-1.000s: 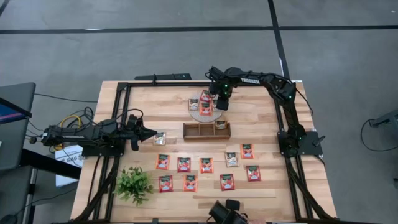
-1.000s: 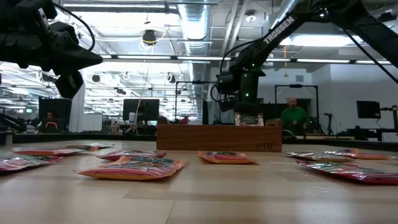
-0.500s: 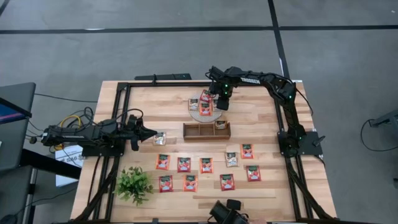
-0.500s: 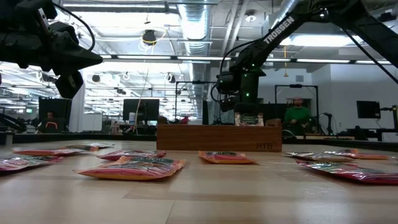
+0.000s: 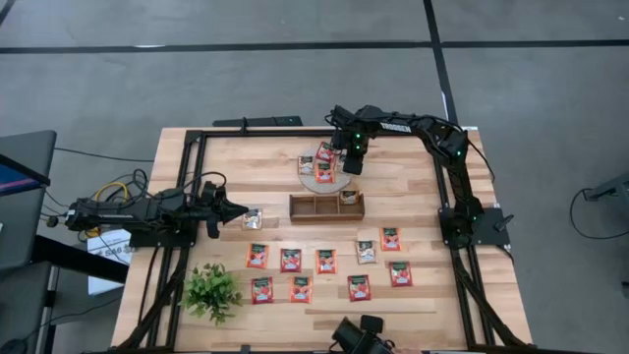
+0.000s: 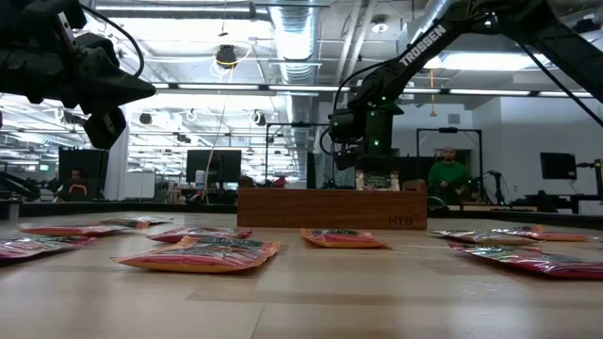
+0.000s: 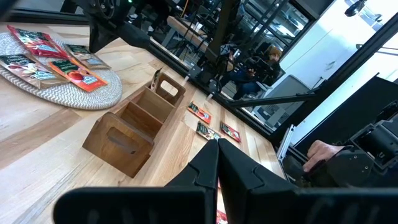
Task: Pick & Place Tea
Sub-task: Put the brown tea bag into the right section of the wooden organizer
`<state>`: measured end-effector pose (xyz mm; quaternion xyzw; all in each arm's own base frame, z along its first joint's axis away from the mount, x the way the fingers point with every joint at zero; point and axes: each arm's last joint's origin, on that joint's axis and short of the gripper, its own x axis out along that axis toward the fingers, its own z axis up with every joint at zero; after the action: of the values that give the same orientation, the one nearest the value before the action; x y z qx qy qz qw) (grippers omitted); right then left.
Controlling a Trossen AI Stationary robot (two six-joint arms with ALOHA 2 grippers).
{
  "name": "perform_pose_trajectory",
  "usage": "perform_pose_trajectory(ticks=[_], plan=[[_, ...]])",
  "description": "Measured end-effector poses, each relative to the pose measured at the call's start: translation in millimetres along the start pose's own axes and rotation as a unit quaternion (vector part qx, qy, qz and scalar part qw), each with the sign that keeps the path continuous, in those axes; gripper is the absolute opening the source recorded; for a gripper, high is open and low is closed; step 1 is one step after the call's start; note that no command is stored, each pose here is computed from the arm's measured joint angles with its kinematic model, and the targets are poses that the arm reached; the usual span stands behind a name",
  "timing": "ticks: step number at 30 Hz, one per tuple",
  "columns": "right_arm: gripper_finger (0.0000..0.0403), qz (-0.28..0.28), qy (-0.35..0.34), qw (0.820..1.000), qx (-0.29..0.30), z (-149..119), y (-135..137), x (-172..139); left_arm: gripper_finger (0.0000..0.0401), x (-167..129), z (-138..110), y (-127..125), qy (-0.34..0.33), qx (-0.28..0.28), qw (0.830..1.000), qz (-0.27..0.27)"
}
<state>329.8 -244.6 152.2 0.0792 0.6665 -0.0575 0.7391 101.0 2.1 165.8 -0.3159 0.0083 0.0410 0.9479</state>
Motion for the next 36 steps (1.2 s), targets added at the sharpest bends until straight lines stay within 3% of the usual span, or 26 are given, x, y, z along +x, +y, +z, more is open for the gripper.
perform_pose_trajectory(ticks=[10,23,31,36], plan=[[0.0001,-0.001,0.036,0.999,0.003,-5,2,-2,0.0,0,0,0,0.0,0.0,1.0,0.0],[0.0,-0.019,-0.002,1.0,-0.003,15,-3,-47,0.0,0,0,0,0.0,0.001,1.0,0.0],[0.0009,-0.02,-0.007,0.998,0.056,10,-17,-50,0.0,0,0,0,0.0,0.001,1.0,0.0],[0.0045,-0.013,-0.001,0.996,0.087,2,-29,-51,0.0,0,0,0,0.0,0.002,1.0,0.0]])
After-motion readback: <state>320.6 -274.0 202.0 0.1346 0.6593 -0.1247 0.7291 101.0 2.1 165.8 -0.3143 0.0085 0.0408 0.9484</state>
